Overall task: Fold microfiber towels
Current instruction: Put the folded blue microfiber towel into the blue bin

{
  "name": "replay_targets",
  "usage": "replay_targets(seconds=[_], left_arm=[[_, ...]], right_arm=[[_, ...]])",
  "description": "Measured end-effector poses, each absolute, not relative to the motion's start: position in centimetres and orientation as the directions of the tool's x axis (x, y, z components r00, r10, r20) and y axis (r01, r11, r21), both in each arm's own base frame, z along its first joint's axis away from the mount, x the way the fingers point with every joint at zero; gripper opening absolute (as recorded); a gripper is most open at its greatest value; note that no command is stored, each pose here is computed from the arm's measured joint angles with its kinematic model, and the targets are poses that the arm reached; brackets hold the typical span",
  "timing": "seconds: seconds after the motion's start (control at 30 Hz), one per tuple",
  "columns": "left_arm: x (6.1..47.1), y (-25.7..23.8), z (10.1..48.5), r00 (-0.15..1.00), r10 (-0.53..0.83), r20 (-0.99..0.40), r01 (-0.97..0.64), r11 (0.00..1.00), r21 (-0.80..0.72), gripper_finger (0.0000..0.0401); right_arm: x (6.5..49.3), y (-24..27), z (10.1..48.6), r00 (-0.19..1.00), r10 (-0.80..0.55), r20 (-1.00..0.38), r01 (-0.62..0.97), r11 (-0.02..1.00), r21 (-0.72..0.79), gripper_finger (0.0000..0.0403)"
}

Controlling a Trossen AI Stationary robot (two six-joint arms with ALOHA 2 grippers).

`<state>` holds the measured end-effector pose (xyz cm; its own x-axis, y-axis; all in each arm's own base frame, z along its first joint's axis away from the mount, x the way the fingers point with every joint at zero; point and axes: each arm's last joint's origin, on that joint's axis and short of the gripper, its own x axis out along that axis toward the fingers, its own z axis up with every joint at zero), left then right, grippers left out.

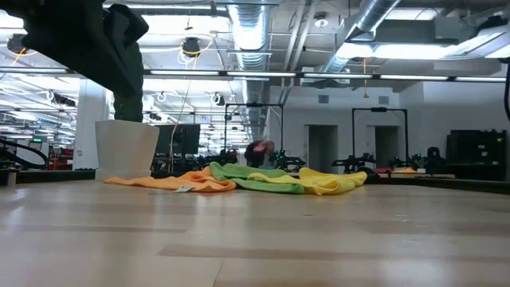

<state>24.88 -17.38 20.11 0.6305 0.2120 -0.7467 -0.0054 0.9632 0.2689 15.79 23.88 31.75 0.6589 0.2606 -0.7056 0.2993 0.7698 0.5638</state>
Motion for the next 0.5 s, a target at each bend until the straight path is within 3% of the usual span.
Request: replay_targets(seconds=[0.3, 0.4, 0.5], left_arm=[[25.0, -17.3, 20.1, 0.63, 0.213, -0.746, -0.006, 0.963, 0.27, 0.0006], [25.0, -17.3, 20.1, 0.63, 0.214, -0.746, -0.005, 0.963, 0.271, 0.0006], [25.0, -17.3, 20.1, 0.631, 0.214, -0.746, -0.004, 0.962, 0.272, 0.0006]], right_arm=[[14.8, 24.1, 26.5, 0.368, -0.019, -0.929, 0.575, 0.79, 0.212, 0.0016], [14.4, 24.0, 25.4, 0.214, -0.055, -0.975, 0.618, 0.781, 0.091, 0.0017], [14.2, 23.9, 24.9, 0.156, -0.097, -0.983, 0.619, 0.785, 0.02, 0.0016]])
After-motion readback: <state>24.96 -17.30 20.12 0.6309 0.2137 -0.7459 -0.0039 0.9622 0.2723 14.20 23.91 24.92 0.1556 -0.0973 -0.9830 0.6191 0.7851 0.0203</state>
